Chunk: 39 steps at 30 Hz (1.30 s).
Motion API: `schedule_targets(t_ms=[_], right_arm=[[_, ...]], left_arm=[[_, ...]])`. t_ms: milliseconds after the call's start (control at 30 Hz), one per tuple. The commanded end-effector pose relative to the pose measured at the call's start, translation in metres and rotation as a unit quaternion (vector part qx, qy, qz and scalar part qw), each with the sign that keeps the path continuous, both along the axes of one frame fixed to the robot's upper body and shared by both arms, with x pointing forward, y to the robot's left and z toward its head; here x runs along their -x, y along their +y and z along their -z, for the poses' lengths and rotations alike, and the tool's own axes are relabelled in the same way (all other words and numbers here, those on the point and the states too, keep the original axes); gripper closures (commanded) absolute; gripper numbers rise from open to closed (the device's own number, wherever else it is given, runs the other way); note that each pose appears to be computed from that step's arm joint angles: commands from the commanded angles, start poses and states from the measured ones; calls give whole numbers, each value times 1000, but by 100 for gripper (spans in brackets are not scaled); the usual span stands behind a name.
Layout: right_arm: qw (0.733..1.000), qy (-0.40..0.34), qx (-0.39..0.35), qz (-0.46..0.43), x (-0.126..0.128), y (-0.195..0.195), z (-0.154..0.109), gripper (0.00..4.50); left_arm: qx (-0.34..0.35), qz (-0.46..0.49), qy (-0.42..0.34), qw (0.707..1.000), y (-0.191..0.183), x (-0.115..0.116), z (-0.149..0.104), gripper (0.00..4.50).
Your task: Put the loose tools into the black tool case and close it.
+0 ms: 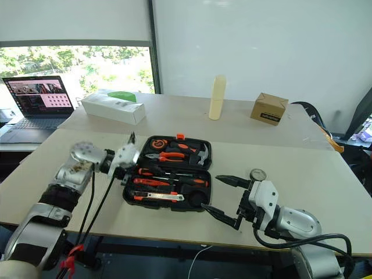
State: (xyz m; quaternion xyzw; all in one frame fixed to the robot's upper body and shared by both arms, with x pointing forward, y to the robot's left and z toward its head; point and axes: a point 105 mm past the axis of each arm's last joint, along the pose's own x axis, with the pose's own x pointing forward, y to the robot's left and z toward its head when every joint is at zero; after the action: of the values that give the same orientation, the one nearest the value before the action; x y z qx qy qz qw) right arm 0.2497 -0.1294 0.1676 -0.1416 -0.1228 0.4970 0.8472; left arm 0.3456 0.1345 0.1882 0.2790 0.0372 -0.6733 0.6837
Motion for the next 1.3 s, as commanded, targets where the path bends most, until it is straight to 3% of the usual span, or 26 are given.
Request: schedule_targets(t_ms=[33,67,200,333,433,967,1167,1300], right_arm=[[1000,-26,-6,-3,1,0,-9,0],[1000,-26,-6,-2,1,1,-8,0],[1000,-25,-7,-2,1,1,-7,0],[1000,-24,-8,-2,1,1,-7,0],[1000,-24,-11,-2,1,3,-7,0],[1000,-24,-11,3,3,2,-6,0],[1000,-26,-13,2,4,4,-7,0],[999,-24,-12,19,6,-3,-6,0]], left_arm=[[-11,-8,-37,999,10,1,-6,152],[-21,-4,-41,999,12,3,-1,167],[-28,15,-31,999,13,13,13,327],[-41,22,-37,998,12,18,26,447],[-29,-2,-59,998,5,10,35,447],[-112,-56,7,992,15,-1,92,447],[-131,-104,103,981,16,4,120,447],[-120,-74,78,987,14,14,122,447]])
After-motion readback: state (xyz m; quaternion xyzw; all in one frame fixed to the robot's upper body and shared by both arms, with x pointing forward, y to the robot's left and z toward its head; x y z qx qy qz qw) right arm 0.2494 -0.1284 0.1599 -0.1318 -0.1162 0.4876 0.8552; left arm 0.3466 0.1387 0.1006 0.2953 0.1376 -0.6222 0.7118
